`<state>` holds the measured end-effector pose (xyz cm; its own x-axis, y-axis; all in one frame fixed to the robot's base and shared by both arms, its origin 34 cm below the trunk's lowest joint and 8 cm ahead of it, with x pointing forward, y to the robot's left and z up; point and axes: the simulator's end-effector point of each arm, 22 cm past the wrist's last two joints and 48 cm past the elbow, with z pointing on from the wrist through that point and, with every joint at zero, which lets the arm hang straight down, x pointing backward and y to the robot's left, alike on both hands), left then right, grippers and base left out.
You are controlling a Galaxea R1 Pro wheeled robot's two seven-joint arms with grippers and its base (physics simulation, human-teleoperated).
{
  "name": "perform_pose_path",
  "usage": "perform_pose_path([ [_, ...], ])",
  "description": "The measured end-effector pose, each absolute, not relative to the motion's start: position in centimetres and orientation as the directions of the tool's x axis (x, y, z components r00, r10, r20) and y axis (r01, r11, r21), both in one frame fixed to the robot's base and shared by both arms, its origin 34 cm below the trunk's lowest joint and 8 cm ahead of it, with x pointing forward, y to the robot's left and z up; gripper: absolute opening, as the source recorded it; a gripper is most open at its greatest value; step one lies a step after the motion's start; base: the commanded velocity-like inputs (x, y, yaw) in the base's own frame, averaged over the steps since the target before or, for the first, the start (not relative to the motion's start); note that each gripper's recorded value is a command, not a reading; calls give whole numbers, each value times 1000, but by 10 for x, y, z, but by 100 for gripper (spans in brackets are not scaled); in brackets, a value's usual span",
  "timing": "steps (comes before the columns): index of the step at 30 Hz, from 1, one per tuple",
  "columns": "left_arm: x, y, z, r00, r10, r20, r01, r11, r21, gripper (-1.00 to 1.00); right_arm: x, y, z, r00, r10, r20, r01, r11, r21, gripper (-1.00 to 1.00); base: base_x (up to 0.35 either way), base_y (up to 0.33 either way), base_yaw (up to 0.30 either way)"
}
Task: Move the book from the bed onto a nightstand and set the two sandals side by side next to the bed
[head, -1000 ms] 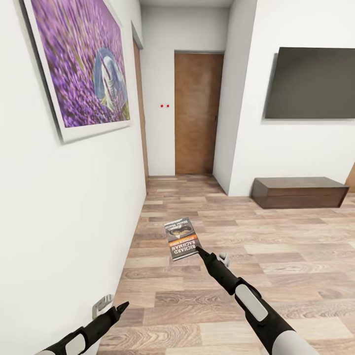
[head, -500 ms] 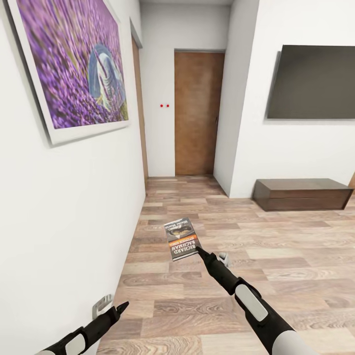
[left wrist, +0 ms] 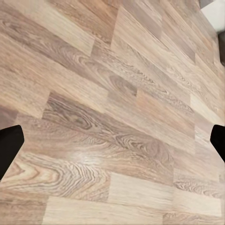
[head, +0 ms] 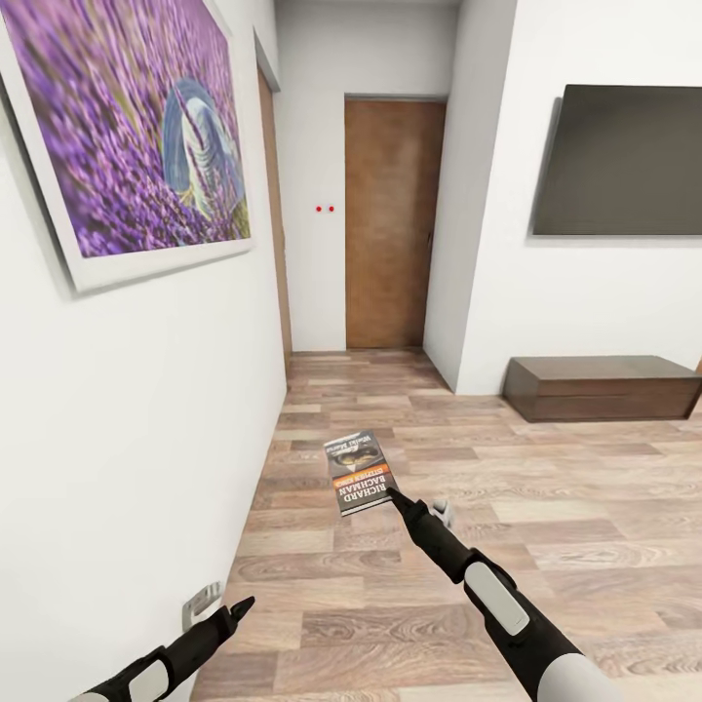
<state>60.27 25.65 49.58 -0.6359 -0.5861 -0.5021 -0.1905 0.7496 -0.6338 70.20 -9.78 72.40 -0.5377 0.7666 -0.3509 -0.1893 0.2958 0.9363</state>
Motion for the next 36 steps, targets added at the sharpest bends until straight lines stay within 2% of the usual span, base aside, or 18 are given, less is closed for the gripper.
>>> perform_pose_path([
  [36, 602, 252, 496, -640, -582, -502, -185, 750, -635, 100, 703, -100, 724, -534, 769, -351, -188, 297, 936, -100, 143, 0, 0],
])
